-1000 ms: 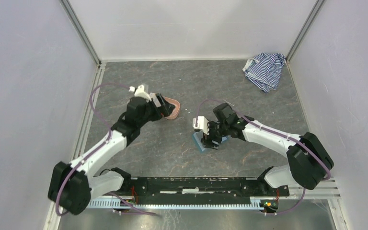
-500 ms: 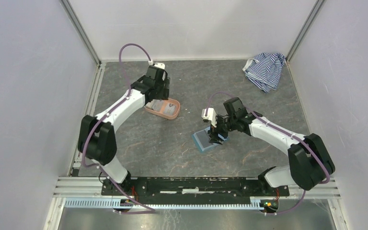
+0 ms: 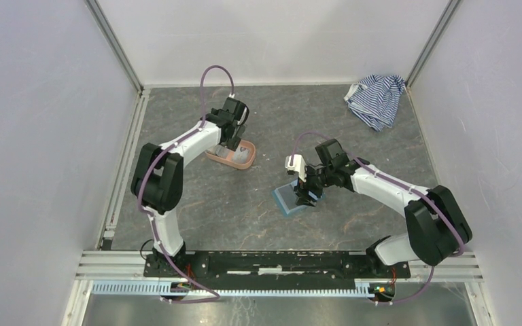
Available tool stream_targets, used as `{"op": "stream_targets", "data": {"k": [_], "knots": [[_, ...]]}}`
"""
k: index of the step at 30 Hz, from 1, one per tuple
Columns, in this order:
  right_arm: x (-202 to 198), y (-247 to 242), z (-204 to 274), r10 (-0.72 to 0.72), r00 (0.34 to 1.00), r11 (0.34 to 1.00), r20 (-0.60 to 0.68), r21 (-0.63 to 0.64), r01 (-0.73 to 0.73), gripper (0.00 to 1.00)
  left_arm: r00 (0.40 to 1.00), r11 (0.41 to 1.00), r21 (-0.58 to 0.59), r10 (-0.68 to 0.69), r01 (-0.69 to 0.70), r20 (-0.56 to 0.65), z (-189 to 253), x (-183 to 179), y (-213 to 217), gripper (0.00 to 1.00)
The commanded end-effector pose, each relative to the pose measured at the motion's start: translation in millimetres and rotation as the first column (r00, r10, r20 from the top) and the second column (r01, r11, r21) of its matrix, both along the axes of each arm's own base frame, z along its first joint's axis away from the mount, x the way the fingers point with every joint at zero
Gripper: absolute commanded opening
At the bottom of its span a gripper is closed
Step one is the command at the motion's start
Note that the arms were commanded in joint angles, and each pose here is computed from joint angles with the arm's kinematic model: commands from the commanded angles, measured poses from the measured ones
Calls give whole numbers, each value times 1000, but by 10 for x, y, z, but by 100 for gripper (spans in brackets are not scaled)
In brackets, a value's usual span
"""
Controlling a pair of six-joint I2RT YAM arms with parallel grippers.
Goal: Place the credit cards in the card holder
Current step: Pick up the credit card from the storage box.
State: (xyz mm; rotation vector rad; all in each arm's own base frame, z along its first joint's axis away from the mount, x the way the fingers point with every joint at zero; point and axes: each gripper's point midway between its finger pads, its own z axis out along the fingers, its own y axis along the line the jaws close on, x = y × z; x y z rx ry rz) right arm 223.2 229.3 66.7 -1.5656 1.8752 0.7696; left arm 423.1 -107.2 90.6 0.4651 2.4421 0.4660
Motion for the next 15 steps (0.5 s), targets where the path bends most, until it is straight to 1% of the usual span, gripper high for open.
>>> {"op": "stream_targets", "data": {"k": [1,6,15], "knots": [[87,70,122,11,1000,999,23,31,-12,72,999,996,82,-40,38,19,112,177,67,92],[85,71,118,14,1000,999,20,31,-15,72,999,996,76,-46,47,-11,-8,155,47,93],[77,73,118,19,1000,999,16,31,-19,72,999,994,104,-25,28,-30,-112,154,121,91]]}}
